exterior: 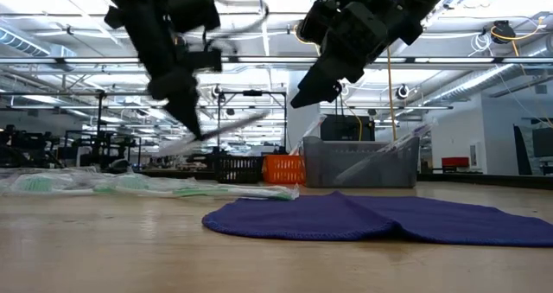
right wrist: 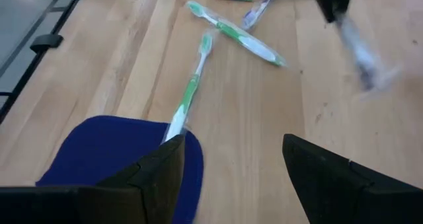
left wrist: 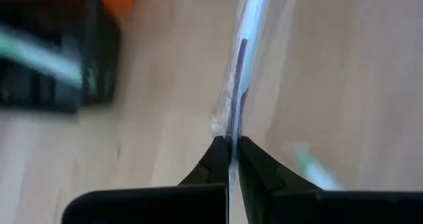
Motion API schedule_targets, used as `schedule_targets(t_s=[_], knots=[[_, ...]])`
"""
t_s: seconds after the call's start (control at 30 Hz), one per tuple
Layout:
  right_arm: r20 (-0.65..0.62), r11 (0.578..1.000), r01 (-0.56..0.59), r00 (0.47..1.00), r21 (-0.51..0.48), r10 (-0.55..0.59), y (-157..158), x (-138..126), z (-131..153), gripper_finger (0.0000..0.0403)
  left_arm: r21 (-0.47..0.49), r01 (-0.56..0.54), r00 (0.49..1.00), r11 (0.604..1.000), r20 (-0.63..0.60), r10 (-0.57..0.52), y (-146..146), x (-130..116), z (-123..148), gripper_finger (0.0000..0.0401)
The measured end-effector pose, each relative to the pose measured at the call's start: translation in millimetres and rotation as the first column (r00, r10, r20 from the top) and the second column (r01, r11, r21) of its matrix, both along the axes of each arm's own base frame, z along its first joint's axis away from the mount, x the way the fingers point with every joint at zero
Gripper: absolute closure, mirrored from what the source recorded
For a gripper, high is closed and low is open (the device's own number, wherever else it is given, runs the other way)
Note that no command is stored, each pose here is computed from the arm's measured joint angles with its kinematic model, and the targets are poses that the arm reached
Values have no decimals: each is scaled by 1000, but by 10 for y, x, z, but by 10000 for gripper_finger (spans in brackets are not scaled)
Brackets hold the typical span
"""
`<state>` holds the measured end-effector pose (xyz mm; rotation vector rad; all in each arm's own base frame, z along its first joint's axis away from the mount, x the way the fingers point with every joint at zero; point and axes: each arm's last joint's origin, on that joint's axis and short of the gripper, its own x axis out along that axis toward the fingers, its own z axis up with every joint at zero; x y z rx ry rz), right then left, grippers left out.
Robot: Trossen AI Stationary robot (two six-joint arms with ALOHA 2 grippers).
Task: Pick & Place Toothbrushes
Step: Put the violet toothbrush into the gray basket
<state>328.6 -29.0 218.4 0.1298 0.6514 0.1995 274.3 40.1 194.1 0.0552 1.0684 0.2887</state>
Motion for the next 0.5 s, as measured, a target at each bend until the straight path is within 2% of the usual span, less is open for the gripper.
schedule_targets(t_s=[0.17, 0.43, 0.5], knots=[[20, 1000, 6, 1000, -11, -6, 23, -66, 119, 156, 30, 29, 974, 999, 222, -35, -53, 92, 241, 397], [82, 997, 55, 995, -46, -51, 22, -192, 356, 156, 30, 31, 927, 999, 372, -40, -62, 183, 350, 396], [91, 995, 75, 993, -60, -69, 18, -198, 375, 156, 28, 56, 893, 998, 445, -63, -87, 236, 413, 395]])
